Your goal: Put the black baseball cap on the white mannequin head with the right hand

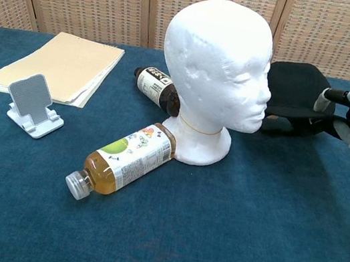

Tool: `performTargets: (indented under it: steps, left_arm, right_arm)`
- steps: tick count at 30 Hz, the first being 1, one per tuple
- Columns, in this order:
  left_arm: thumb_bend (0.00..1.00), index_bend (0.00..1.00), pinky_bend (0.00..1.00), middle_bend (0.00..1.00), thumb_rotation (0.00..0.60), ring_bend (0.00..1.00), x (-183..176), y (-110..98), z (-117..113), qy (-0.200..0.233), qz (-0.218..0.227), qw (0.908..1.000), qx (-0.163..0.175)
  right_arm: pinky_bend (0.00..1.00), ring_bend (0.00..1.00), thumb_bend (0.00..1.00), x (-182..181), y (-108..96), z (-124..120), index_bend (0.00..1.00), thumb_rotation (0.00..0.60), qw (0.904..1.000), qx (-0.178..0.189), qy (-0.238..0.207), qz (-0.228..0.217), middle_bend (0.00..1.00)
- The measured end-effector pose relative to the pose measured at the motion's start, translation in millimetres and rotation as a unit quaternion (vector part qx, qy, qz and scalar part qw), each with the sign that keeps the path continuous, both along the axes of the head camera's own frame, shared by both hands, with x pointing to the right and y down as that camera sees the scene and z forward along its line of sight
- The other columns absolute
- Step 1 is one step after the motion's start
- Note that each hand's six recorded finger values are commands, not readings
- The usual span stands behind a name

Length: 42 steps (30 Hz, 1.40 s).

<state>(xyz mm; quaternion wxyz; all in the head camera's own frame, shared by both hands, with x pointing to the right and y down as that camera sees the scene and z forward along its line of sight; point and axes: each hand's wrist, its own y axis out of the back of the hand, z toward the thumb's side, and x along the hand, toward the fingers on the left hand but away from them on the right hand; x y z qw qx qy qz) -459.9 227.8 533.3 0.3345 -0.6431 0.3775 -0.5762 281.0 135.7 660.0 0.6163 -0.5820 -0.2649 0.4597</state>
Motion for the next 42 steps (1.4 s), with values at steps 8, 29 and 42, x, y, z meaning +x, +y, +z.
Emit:
performTargets:
  steps: [8,29,42]
  left_arm:
    - [0.0,0.0,0.0,0.0,0.6,0.0,1,0,1,0.0,0.0,1.0,-0.001]
    - [0.0,0.0,0.0,0.0,0.6,0.0,-2,0,-4,0.008,-0.003,1.0,0.003]
    - [0.0,0.0,0.0,0.0,0.6,0.0,1,2,-2,0.006,0.0,1.0,0.0]
  right_arm:
    - [1.0,1.0,0.87,7,-39,-24,0.7,0.6,0.9957,0.031,-0.055,0.068,1.0]
    - [1.0,1.0,0.84,7,-145,-155,0.7,0.6,0.963,0.214,-0.099,0.131,1.0]
    - [1.0,1.0,0.83,-71,-85,-179,0.69,0.6,0.9321,0.33,-0.057,-0.137,1.0]
